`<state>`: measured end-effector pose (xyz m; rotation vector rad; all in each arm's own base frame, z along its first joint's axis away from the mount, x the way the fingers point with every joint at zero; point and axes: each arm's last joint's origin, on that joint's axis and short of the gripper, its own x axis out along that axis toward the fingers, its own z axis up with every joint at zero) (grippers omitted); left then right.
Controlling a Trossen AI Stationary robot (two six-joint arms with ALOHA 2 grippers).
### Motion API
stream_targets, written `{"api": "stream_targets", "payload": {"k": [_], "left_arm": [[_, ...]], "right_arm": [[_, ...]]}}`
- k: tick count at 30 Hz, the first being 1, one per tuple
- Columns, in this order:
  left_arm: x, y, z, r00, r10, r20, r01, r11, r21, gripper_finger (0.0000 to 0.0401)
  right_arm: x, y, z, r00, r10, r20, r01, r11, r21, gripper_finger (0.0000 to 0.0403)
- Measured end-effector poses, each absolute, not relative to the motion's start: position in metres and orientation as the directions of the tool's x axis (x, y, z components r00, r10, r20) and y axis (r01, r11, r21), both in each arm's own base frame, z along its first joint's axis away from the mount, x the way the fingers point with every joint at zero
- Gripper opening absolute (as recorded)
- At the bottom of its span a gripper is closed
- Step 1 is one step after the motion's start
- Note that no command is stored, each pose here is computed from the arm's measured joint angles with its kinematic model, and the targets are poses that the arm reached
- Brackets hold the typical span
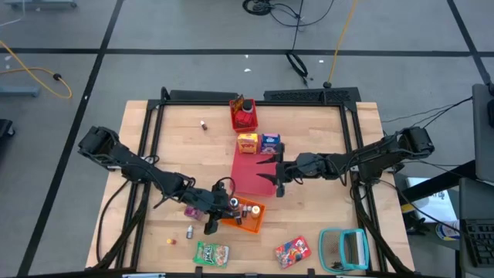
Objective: Pick & Place Kitchen Items
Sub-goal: Put the small brown food coloring bottle into the orange bin, then put the small orange food coloring bottle into the orange bin
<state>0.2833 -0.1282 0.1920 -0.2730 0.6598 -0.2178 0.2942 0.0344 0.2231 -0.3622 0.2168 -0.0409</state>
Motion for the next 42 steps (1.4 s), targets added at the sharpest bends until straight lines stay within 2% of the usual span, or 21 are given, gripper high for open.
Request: {"api": "stream_targets", "payload": {"k": [9, 18, 23, 28, 32, 36, 42], "left_arm": [[0.283, -0.128, 0.192, 0.769, -0.287, -0.572, 0.113, 0.941, -0.320, 0.0125], [0.283, -0.127, 0.197, 0.784, -0.281, -0.554, 0.119, 0.943, -0.310, 0.0133], [0.279, -0.122, 0.212, 0.836, -0.215, -0.505, 0.076, 0.957, -0.281, 0.0133], [0.271, -0.113, 0.229, 0.887, -0.061, -0.458, -0.049, 0.973, -0.226, 0.0133], [0.261, -0.101, 0.241, 0.893, 0.135, -0.430, -0.212, 0.967, -0.138, 0.0134], [0.251, -0.087, 0.247, 0.843, 0.354, -0.406, -0.402, 0.915, -0.037, 0.0134], [0.242, -0.062, 0.251, 0.763, 0.490, -0.422, -0.548, 0.836, -0.019, 0.0134]], "right_arm": [[0.294, 0.032, 0.223, 0.974, -0.087, -0.209, 0.008, 0.935, -0.356, 0.0169], [0.294, 0.032, 0.223, 0.974, -0.084, -0.209, 0.005, 0.935, -0.355, 0.0169], [0.294, 0.032, 0.223, 0.974, -0.084, -0.209, 0.005, 0.935, -0.355, 0.0169], [0.294, 0.032, 0.223, 0.974, -0.084, -0.209, 0.007, 0.939, -0.344, 0.0169], [0.294, 0.032, 0.222, 0.974, -0.084, -0.210, 0.007, 0.939, -0.344, 0.0169], [0.294, 0.032, 0.222, 0.974, -0.084, -0.210, 0.007, 0.939, -0.344, 0.0169], [0.294, 0.032, 0.222, 0.973, -0.084, -0.216, 0.004, 0.939, -0.345, 0.0169]]}}
